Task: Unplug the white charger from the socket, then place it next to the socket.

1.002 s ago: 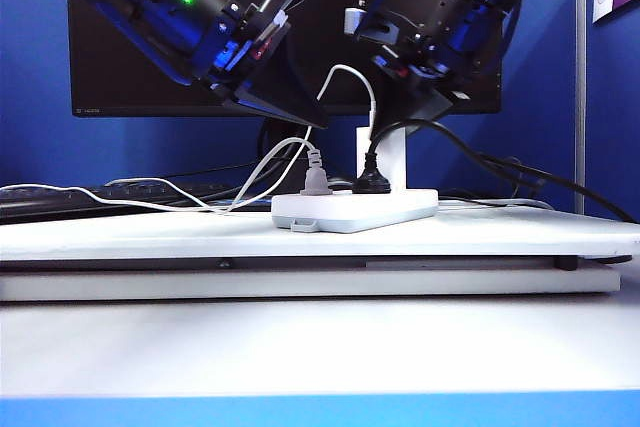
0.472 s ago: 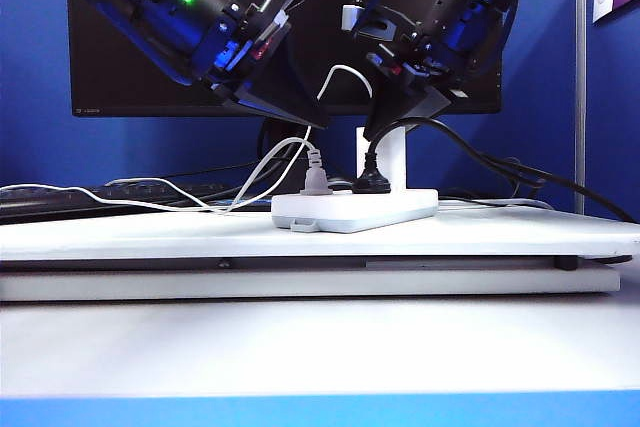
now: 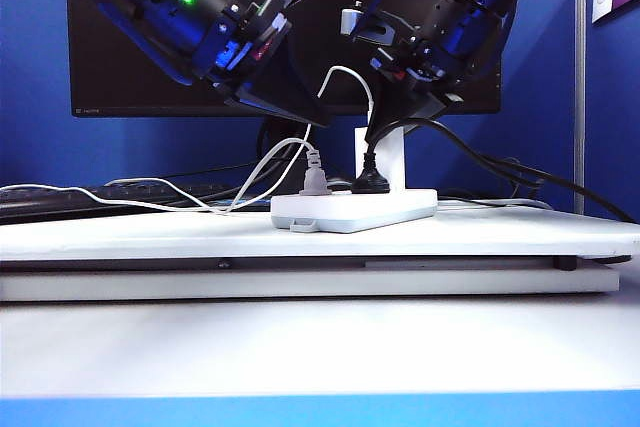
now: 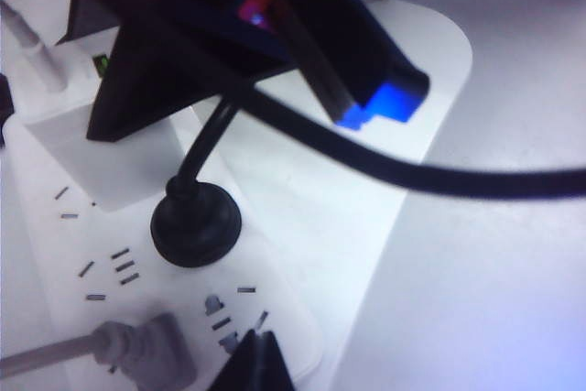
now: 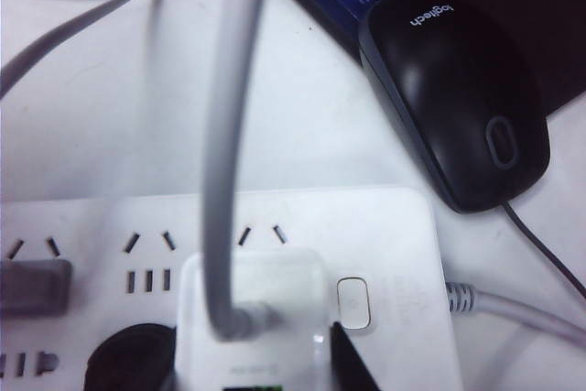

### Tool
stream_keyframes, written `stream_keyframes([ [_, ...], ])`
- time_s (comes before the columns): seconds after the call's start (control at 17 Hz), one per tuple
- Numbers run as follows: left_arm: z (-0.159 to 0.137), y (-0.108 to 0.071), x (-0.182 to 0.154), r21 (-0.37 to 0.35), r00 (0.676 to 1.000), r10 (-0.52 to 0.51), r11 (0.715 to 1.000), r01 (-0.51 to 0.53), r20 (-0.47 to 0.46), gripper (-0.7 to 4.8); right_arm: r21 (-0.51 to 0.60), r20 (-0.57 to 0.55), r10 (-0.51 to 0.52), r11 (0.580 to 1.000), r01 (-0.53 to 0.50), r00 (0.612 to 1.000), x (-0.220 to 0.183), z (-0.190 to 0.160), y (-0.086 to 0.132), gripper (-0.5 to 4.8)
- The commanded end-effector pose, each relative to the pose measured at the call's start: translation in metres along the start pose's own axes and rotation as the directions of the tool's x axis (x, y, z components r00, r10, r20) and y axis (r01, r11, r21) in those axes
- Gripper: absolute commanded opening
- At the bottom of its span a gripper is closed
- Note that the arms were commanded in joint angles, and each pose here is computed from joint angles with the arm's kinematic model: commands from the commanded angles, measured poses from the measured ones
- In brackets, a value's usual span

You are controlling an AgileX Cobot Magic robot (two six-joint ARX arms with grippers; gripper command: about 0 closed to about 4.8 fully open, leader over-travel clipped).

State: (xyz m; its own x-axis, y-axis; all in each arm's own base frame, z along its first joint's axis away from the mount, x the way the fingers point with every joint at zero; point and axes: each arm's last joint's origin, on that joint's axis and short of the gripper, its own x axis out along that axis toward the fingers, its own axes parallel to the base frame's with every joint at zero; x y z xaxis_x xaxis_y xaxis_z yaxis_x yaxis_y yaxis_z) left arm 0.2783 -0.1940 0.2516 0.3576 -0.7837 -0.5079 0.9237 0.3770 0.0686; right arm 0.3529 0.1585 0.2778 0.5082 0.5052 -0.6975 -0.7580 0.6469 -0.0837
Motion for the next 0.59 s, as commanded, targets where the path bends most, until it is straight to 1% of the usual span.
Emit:
stream_keyframes([
  [0.06, 0.002, 0.001, 0.0, 0.077, 1.0, 0.016, 0.997, -0.016, 0.008, -0.05, 0.003, -0.015, 0.006, 1.0, -0.006, 1.0, 0.002, -0.002, 0.001, 1.4],
  [0.18, 0.001, 0.001, 0.002, 0.086, 1.0, 0.021, 0.996, -0.021, -0.001, -0.05, 0.004, -0.017, 0.007, 1.0, -0.007, 1.0, 0.002, -0.002, 0.001, 1.39],
  [0.24, -0.001, 0.002, 0.004, 0.064, 1.0, 0.017, 0.998, -0.016, -0.014, -0.05, 0.003, -0.016, 0.006, 1.0, -0.006, 1.0, 0.002, -0.002, 0.001, 1.39],
  [0.29, -0.002, 0.002, 0.005, 0.02, 1.0, 0.015, 1.0, -0.015, -0.02, -0.05, 0.003, -0.016, 0.006, 1.0, -0.006, 1.0, 0.002, -0.002, 0.001, 1.39],
  [0.35, -0.004, 0.003, 0.008, -0.093, 1.0, 0.013, 0.996, -0.015, -0.024, -0.05, 0.004, -0.017, 0.007, 1.0, -0.007, 1.0, 0.002, -0.002, 0.001, 1.39],
  [0.41, -0.006, 0.003, 0.01, -0.194, 1.0, 0.008, 0.981, -0.013, -0.027, -0.05, 0.004, -0.017, 0.007, 1.0, -0.006, 1.0, 0.002, -0.002, 0.001, 1.39],
  [0.47, -0.009, 0.004, 0.014, -0.326, 0.999, -0.002, 0.945, -0.011, -0.038, -0.05, 0.004, -0.017, 0.007, 1.0, -0.006, 1.0, 0.002, -0.002, 0.001, 1.39],
  [0.53, -0.011, 0.005, 0.016, -0.394, 0.999, -0.006, 0.919, -0.013, -0.045, -0.05, 0.004, -0.017, 0.007, 1.0, -0.007, 1.0, 0.002, -0.002, 0.001, 1.39],
  [0.59, -0.012, 0.005, 0.017, -0.44, 0.999, -0.005, 0.898, -0.017, -0.049, -0.05, 0.004, -0.018, 0.007, 1.0, -0.007, 1.0, 0.002, -0.002, 0.001, 1.39],
])
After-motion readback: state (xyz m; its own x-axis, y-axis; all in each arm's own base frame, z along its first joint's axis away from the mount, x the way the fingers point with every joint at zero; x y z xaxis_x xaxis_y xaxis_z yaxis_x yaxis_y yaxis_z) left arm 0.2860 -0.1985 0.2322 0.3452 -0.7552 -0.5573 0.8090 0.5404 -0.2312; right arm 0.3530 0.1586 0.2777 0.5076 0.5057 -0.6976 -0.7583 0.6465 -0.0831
